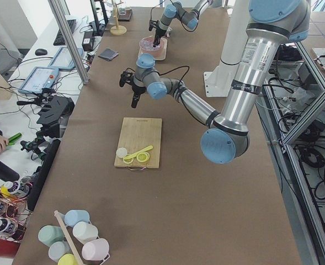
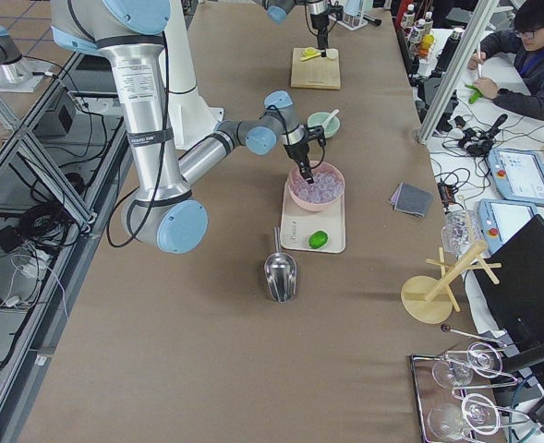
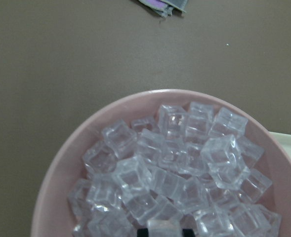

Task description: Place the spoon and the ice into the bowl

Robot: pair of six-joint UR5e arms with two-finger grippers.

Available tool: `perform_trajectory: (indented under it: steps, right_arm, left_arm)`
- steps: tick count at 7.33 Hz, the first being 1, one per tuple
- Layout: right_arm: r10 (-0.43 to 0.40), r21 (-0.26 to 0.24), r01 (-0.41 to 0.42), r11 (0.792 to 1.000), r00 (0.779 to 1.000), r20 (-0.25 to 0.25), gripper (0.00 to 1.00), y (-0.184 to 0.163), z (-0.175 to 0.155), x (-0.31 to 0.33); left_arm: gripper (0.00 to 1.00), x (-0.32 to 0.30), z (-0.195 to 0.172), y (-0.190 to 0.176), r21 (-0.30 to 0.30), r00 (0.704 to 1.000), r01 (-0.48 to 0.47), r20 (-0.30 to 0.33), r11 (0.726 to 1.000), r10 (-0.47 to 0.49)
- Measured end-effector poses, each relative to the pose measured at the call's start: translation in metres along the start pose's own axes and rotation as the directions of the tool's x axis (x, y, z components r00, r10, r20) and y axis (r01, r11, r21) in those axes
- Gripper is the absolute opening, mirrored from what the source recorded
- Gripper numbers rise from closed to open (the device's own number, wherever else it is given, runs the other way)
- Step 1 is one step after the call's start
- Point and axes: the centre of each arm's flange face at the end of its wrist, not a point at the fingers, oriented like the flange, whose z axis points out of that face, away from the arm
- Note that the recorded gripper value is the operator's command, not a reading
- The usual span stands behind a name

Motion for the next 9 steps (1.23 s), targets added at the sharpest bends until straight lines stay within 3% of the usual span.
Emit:
perform_trajectory:
  steps: [2,4,6,9]
  right_arm:
    - [0.025,0.032,-0.027,0.999,0.998,0.058,0.0,-0.022,-0.024,-0.025]
    - [0.056,0.057,-0.063,0.996,0.991,0.123,0.0,-0.042,-0.046,-0.062]
    - [0.092,0.061,-0.104,0.993,0.982,0.165,0.0,-0.057,-0.053,-0.105]
    - [0.145,0.059,-0.159,0.986,0.97,0.194,0.0,-0.06,-0.052,-0.179]
  left_arm:
    - [1.0,-0.07,-0.039,-0.029,-0.047,0.99,-0.117,0.069,0.992,0.12]
    - [1.0,-0.156,-0.084,-0.05,-0.132,0.961,-0.221,0.14,0.966,0.239]
    - [1.0,-0.259,-0.112,-0.047,-0.192,0.975,-0.142,0.142,0.971,0.171]
    - [1.0,-0.349,-0.102,-0.017,-0.254,0.985,0.007,0.168,0.967,0.037]
